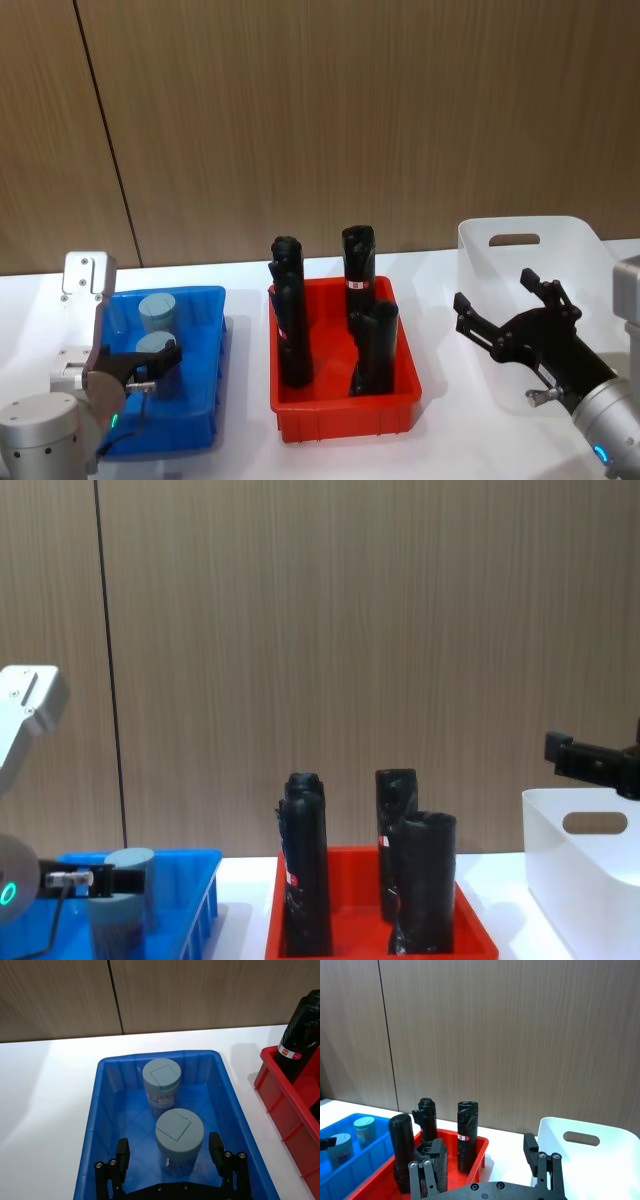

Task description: Pick the cotton swabs from the blue box and place them into the white box.

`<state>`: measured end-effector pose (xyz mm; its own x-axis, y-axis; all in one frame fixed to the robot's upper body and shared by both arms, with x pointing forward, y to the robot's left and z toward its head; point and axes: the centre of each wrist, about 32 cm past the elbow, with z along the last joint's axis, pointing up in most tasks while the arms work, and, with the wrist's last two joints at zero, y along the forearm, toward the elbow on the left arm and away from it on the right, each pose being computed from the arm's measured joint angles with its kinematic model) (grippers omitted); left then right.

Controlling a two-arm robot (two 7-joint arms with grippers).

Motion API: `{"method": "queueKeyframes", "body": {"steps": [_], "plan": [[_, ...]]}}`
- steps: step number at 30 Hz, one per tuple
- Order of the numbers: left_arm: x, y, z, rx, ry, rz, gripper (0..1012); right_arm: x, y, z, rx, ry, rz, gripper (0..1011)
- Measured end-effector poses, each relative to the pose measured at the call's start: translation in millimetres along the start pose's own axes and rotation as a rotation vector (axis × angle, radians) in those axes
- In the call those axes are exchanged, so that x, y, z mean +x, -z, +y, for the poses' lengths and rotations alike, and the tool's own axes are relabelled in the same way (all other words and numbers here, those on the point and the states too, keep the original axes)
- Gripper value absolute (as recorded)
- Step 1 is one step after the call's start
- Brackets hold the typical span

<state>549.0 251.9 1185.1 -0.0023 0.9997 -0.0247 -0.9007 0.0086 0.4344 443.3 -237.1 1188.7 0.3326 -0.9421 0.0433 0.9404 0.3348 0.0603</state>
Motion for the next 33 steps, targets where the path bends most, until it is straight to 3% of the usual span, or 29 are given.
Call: {"method": "queueKeyframes", "body": {"steps": [19,31,33], "plan": [[10.6,3.1,-26.0,0.03,0.058,-0.018,1003,0.0,0.0,0.0,0.0,0.0,0.0,1002],[12.4,6.1,-34.7,0.037,0.091,-0.026,1003,0.0,0.0,0.0,0.0,0.0,0.0,1002],[12.8,6.6,-35.7,0.038,0.096,-0.026,963,0.0,0.0,0.0,0.0,0.0,0.0,1002]]}}
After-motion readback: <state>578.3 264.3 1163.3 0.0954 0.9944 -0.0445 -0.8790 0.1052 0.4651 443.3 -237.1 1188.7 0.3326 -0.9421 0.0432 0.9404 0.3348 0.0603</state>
